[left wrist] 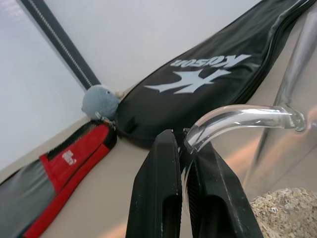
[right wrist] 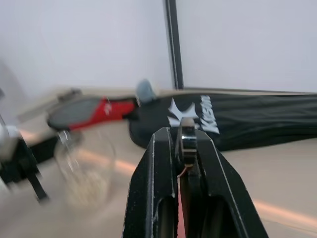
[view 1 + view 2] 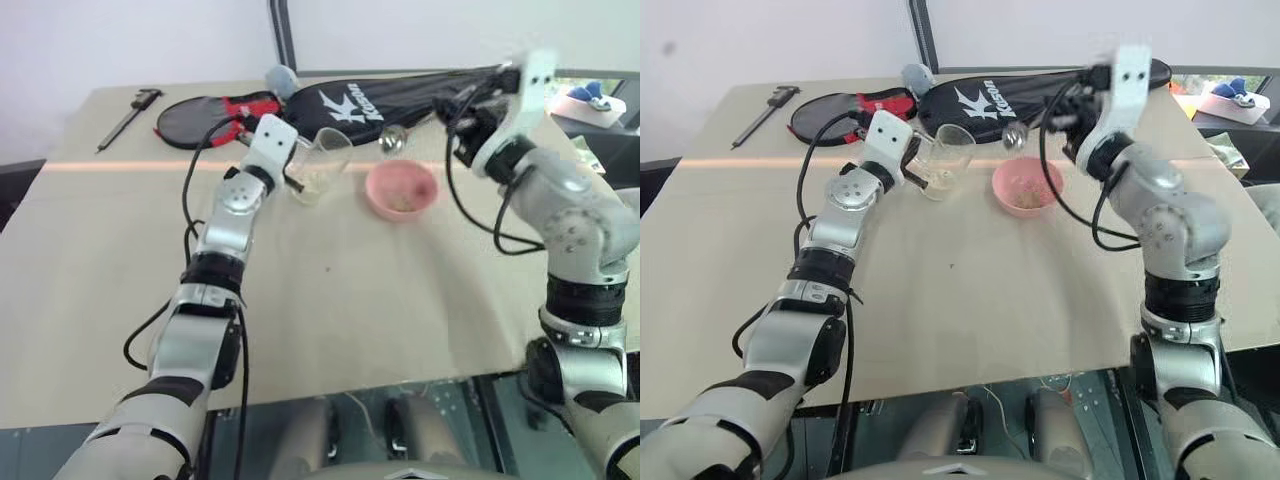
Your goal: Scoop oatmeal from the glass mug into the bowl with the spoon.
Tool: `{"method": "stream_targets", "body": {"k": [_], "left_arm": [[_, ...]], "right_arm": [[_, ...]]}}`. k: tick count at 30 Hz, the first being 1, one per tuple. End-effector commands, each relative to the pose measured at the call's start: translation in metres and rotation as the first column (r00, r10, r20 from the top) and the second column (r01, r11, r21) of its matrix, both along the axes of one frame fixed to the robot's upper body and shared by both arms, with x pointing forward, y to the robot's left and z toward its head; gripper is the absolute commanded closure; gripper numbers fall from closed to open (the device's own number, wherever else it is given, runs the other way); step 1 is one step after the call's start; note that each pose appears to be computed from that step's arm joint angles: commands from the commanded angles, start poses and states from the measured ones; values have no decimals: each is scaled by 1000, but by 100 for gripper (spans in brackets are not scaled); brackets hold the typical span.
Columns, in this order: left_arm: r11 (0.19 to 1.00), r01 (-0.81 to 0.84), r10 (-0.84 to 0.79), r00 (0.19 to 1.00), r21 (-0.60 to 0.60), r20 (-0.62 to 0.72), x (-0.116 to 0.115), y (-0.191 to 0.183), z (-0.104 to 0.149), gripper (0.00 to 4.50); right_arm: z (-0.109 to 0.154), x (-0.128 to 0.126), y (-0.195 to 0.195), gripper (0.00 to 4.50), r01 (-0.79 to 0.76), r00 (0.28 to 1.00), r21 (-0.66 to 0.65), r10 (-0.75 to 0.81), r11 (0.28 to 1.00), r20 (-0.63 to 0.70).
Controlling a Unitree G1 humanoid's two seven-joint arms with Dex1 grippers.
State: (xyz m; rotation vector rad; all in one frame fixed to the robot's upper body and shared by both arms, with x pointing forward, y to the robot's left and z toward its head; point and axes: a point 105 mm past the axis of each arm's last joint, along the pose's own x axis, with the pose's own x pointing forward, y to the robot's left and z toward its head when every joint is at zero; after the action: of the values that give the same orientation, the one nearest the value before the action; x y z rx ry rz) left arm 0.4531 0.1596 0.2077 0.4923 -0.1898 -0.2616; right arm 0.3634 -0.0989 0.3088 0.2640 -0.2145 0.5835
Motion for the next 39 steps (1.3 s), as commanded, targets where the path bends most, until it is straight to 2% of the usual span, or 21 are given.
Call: {"method": "stream_targets", "body": {"k": [1, 8, 12, 14, 17, 20, 24, 26, 30, 34, 39], "left_arm": [[998, 45, -39, 993, -53, 109, -7, -11, 32, 444], [989, 119, -101, 978, -90, 184, -22, -25, 42, 444], [982, 146, -118, 970, -121, 212, -31, -26, 43, 444], [975, 150, -115, 971, -162, 208, -36, -23, 39, 444], [963, 146, -105, 977, -225, 184, -41, -18, 28, 450], [953, 116, -78, 987, -282, 139, -42, -7, 15, 450], [907, 41, -9, 997, -419, 79, -45, 18, -5, 450], [885, 39, 5, 996, -464, 94, -48, 31, -12, 450], [846, -17, 76, 993, -534, 89, -55, 65, -27, 450], [807, -82, 169, 981, -585, 94, -66, 96, -43, 450], [795, -149, 256, 961, -587, 104, -81, 122, -58, 450]], "right_arm": [[17, -15, 18, 450, -84, 996, 56, 83, 995, 21], [-5, -12, 48, 450, -130, 990, 36, 131, 991, -56], [-18, -10, 64, 450, -165, 984, -24, 163, 986, -78], [-28, -12, 76, 450, -201, 978, -102, 193, 974, -81], [-40, -14, 86, 352, -249, 968, -168, 239, 954, -78], [-34, -16, 80, 204, -255, 967, -161, 251, 953, -47], [-35, -36, 56, 14, -255, 960, -283, 278, 925, 41], [-39, -58, 48, 14, -307, 923, -336, 365, 890, 121], [-67, -85, 24, 14, -319, 900, -467, 418, 825, 125], [-85, -107, 2, 14, -260, 893, -522, 407, 813, 190], [-104, -131, -16, 14, -213, 885, -555, 400, 804, 239]]}}
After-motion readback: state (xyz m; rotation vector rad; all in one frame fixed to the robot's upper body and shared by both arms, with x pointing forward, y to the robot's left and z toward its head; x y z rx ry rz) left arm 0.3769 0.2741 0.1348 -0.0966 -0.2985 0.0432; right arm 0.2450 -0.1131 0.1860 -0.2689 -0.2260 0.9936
